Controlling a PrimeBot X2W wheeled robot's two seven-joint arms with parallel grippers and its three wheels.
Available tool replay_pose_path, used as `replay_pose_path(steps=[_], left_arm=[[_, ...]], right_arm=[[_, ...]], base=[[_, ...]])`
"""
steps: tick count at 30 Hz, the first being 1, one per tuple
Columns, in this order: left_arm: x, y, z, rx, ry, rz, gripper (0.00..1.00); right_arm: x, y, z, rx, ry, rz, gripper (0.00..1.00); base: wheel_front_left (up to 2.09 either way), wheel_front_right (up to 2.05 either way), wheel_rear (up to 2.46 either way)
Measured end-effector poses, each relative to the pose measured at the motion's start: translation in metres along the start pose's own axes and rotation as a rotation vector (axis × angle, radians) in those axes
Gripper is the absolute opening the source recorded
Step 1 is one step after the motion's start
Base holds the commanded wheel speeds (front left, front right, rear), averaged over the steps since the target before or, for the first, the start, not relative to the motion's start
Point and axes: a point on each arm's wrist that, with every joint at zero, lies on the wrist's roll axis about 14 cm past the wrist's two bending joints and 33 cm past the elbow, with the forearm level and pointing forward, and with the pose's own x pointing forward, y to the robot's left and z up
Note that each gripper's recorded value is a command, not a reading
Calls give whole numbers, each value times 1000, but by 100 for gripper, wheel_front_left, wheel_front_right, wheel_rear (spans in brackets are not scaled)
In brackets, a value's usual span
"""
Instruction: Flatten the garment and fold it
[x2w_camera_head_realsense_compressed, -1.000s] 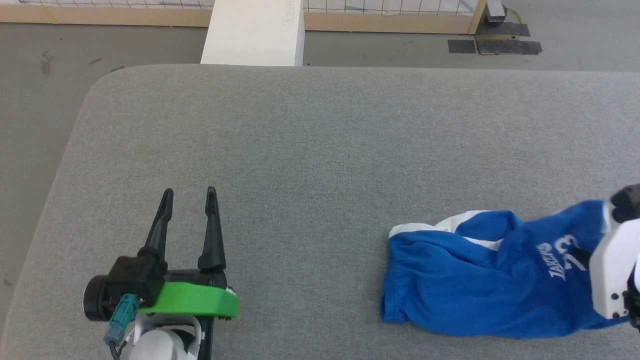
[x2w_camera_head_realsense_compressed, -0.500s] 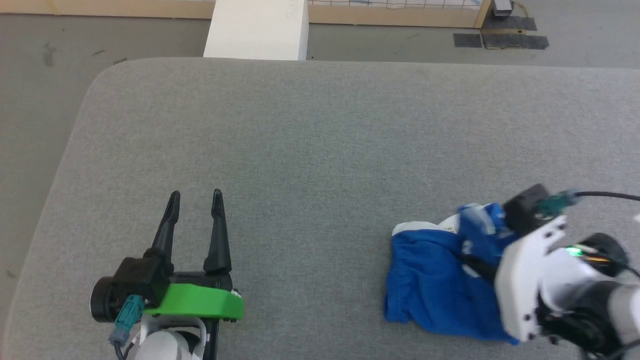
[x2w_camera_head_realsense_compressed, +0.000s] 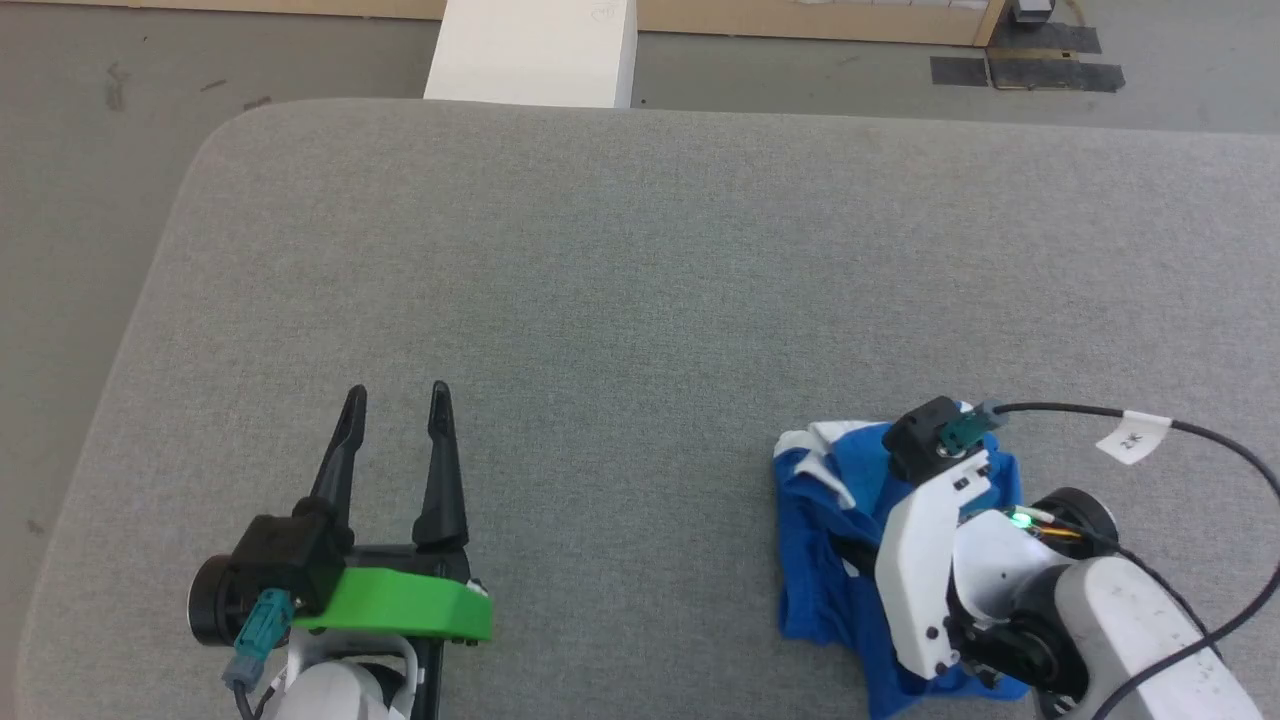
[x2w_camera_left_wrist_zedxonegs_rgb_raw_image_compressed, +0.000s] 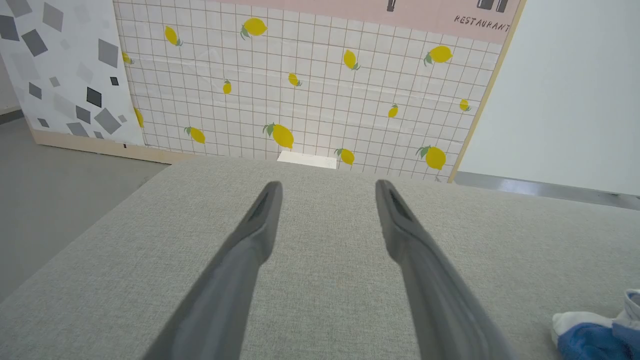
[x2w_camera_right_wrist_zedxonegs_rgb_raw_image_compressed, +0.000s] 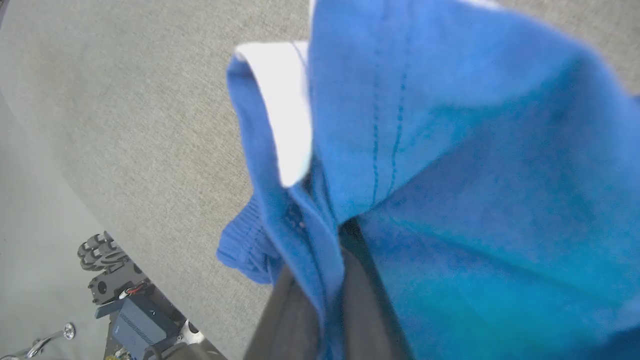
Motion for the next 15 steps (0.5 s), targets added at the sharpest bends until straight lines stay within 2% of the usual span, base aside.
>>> replay_pose_path(steps=[2, 3, 4, 9, 15], left_arm=[[0, 0, -1, -2, 2, 0, 100], [0, -1, -1, -5, 3, -2, 100], [0, -2, -1, -7, 3, -4, 100], [0, -3, 0, -10, 1, -9, 100], [1, -9, 3, -14, -8, -28, 100]], right_arm=[[5, -1, -1, 8, -2, -4, 0], [7, 0, 1, 5, -16, -5, 44], [8, 2, 3, 3, -25, 0, 100], [6, 26, 23, -72, -93, 47, 100], [-16, 50, 54, -146, -216, 88, 100]], base=[[0, 0, 0], [0, 0, 0], [0, 0, 0], [0, 0, 0], [0, 0, 0]])
